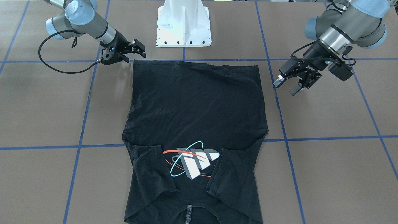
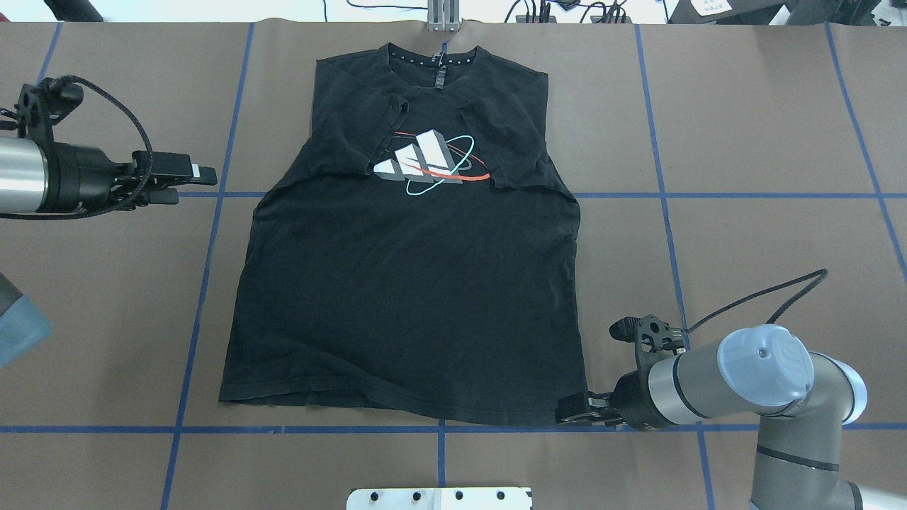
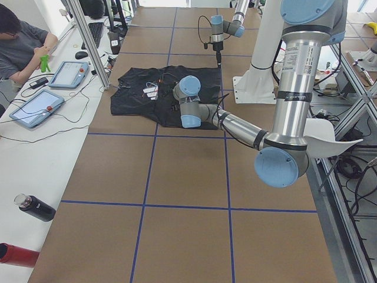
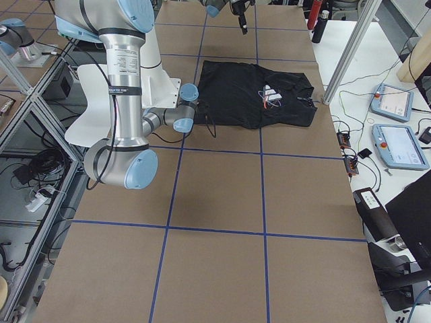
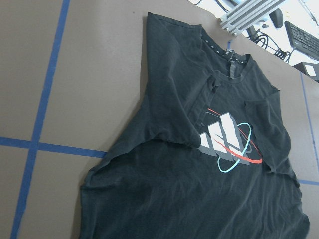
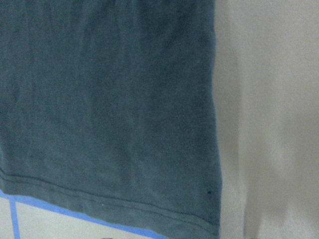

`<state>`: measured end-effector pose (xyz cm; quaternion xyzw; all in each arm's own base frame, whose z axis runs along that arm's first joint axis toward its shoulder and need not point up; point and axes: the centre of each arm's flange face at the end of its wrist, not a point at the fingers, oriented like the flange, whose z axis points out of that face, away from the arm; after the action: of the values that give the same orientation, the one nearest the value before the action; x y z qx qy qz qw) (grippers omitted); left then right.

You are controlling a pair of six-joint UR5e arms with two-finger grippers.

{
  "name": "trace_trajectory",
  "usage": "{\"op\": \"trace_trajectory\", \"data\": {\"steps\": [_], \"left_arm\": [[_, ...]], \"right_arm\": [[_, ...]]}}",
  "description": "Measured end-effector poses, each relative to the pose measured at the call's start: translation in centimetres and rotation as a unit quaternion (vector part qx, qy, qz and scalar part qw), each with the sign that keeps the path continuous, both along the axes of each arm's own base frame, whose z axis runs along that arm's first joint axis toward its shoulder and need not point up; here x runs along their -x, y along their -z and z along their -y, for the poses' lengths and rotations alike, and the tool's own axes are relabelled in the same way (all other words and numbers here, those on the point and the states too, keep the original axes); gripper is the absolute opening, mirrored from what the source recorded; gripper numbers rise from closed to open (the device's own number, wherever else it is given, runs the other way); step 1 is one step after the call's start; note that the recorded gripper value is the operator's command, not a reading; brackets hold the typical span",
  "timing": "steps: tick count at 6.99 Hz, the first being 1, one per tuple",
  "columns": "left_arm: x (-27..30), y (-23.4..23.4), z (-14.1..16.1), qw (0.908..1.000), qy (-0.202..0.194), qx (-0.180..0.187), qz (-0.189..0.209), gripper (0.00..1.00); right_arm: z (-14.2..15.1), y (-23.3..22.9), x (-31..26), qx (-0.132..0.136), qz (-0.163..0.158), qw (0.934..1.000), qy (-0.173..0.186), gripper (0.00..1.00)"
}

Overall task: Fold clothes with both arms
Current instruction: 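Grasp the hem corner with the right gripper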

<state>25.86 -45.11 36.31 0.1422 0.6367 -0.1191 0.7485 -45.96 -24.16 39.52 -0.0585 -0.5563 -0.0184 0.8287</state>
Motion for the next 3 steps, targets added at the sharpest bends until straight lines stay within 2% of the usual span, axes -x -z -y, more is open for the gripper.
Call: {"op": "trace_trajectory", "data": {"steps": [3], "left_arm": [[0.02, -0.01, -0.02, 1.0, -0.001, 0.0, 0.0, 1.0]], "right_arm": [[-0.39, 0.09, 0.42, 0.001, -0.001, 1.0, 0.006, 0.81]]}}
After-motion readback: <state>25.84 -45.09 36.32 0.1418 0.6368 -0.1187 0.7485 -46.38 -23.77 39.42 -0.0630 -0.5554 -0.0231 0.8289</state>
